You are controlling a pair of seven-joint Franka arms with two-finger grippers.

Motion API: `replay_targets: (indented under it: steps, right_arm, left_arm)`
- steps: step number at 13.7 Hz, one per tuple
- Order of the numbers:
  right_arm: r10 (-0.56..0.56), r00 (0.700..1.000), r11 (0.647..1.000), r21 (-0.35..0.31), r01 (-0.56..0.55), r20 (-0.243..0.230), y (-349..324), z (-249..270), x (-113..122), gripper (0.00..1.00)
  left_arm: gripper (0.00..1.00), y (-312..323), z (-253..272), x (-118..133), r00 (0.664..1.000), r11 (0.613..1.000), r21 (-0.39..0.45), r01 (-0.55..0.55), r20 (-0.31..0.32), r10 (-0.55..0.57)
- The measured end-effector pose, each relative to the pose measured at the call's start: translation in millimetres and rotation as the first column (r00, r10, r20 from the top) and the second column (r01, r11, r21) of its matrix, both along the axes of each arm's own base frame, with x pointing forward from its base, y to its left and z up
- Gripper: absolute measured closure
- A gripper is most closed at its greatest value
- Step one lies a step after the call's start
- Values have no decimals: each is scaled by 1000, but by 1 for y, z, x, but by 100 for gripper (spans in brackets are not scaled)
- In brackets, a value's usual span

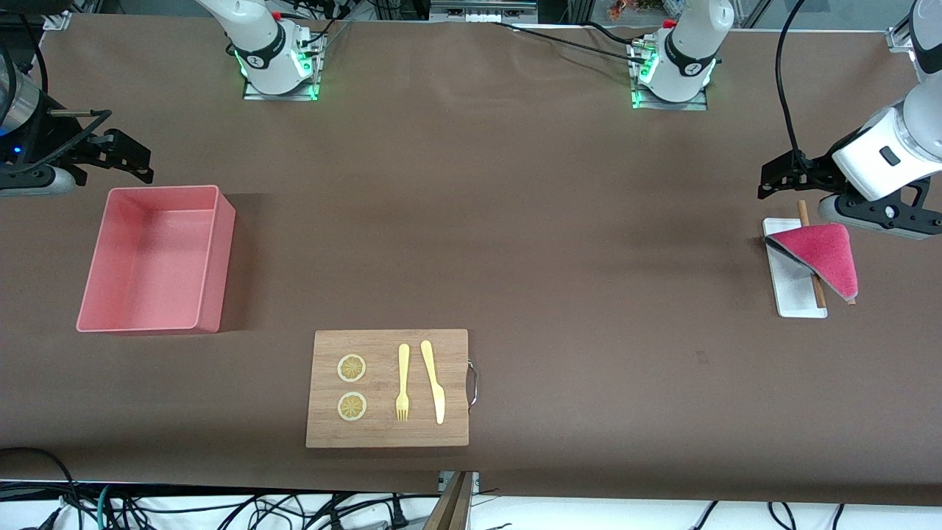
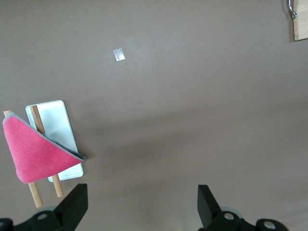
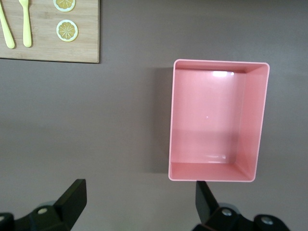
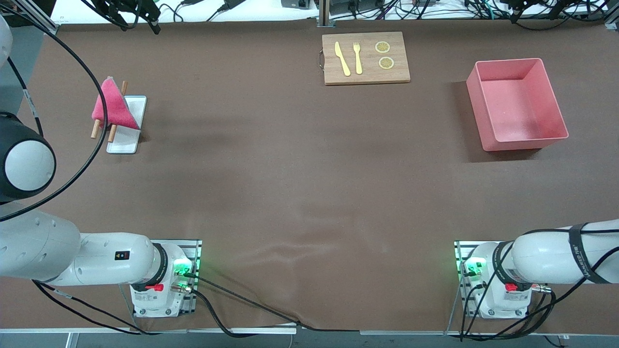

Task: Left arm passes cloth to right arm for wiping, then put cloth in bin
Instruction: 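Reach the left gripper down to the pink cloth on the white tray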

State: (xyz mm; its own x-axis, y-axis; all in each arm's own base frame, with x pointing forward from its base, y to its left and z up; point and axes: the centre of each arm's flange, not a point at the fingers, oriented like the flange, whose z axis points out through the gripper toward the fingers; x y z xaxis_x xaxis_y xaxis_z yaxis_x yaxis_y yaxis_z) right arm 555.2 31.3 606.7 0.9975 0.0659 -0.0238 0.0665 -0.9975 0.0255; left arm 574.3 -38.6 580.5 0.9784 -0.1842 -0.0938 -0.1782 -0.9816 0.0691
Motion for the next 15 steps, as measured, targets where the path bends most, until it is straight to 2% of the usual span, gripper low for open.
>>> replay_targets:
  steps: [12,15]
  right_arm:
    - [2,1000,1000,0,-2,-1,0,0,0,0]
    - [2,1000,1000,0,-2,-2,0,0,0,0]
  left_arm:
    - [0,-15,-6,1,1000,1000,-2,27,-9,-27]
    - [0,-15,-12,-2,998,999,-1,37,-54,-37]
